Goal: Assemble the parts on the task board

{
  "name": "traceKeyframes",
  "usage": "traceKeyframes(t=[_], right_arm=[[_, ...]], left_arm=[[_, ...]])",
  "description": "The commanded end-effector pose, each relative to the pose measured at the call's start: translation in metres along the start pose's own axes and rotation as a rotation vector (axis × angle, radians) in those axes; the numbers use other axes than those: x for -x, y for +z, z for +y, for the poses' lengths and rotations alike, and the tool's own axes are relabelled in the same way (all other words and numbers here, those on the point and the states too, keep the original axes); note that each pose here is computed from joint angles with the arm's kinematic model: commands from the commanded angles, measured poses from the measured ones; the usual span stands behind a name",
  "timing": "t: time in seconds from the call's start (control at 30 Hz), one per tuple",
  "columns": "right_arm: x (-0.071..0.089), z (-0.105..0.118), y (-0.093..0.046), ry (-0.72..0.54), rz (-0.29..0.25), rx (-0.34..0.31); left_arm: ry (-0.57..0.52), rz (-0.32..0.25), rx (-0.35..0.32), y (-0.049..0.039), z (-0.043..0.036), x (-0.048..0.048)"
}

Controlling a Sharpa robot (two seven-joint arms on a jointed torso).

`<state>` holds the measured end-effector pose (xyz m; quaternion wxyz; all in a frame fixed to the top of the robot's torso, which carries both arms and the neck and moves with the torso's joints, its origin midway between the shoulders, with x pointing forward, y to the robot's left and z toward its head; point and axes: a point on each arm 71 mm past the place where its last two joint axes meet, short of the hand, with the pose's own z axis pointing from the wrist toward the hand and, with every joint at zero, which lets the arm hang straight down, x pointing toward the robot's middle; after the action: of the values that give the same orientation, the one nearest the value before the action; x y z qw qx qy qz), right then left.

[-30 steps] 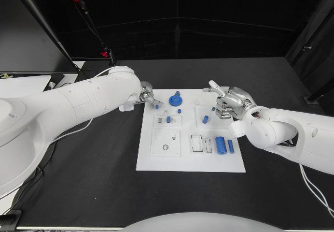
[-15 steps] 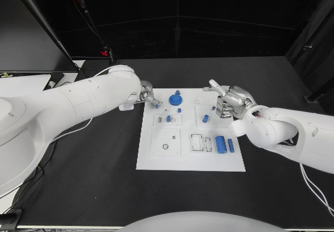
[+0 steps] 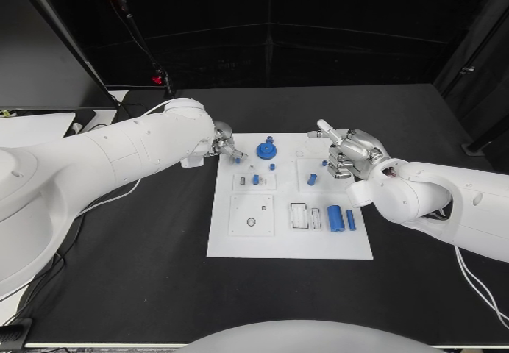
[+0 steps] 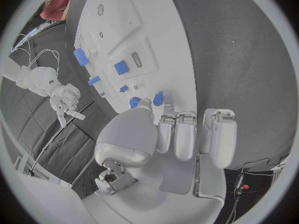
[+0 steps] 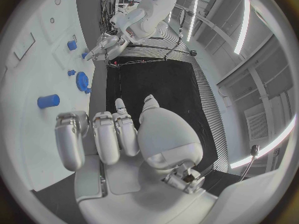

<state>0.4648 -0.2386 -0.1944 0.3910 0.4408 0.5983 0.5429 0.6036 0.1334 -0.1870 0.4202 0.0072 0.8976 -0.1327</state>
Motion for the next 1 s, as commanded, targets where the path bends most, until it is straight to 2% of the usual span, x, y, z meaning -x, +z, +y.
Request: traceKeyframes(t=[0.03,1.0], right_arm=[[-0.0012,0.0012,0.0005,0.002,0.007,0.007],[-0.0013,0.001,0.0009,0.002,0.007,0.006]], left_arm=[[0.006,0.007,-0.009,-0.0001,-0.0022,0.0001],[0.001,-0.006,-0.016,0.0002,-0.0024,0.0005]])
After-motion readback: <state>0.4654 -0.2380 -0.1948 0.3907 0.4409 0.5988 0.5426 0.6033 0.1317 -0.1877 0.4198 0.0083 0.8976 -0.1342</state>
